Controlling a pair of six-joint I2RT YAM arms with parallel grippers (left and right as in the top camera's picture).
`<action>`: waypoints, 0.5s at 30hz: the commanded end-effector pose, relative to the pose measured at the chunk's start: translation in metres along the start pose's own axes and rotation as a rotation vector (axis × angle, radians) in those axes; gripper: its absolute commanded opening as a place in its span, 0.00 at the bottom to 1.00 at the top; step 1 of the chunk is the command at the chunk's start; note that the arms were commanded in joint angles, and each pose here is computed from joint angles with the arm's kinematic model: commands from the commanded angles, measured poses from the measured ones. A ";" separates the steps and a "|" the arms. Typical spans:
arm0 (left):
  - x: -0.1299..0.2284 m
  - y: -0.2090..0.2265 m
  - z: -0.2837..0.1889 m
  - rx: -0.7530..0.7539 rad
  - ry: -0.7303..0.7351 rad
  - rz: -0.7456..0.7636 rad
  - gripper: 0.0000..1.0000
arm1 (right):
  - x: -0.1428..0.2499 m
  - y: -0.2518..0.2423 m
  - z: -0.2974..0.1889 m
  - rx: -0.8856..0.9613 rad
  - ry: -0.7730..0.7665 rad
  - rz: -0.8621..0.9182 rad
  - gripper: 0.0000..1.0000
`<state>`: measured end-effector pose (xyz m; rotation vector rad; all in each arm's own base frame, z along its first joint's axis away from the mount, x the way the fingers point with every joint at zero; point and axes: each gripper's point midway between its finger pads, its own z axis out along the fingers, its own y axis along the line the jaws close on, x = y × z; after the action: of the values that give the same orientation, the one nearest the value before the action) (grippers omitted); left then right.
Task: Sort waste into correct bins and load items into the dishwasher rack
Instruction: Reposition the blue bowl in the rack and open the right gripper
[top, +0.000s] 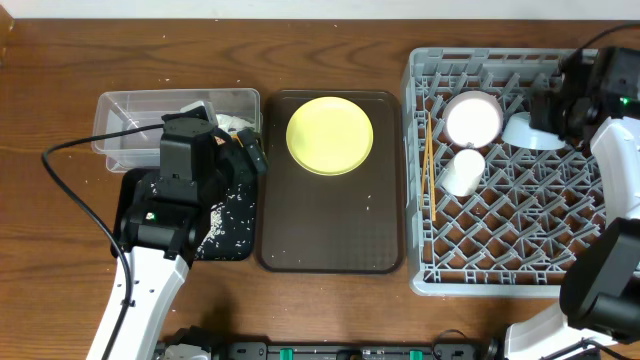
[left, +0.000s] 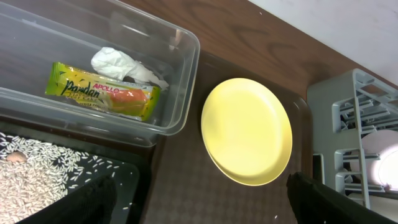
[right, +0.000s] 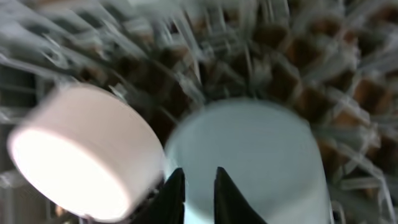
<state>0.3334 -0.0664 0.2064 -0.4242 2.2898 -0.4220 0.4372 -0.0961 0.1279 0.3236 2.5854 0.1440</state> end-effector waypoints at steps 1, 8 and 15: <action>-0.007 -0.001 -0.003 -0.003 -0.018 0.007 0.90 | 0.011 -0.023 -0.005 0.105 0.041 0.040 0.12; -0.007 -0.001 -0.003 -0.003 -0.018 0.007 0.90 | 0.040 -0.022 -0.018 0.116 0.151 0.128 0.11; -0.007 -0.001 -0.003 -0.003 -0.018 0.007 0.90 | 0.008 0.058 -0.077 -0.228 -0.004 0.009 0.23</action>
<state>0.3334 -0.0664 0.2064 -0.4242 2.2898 -0.4220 0.3928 -0.0864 0.1359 0.4594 2.6952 0.2139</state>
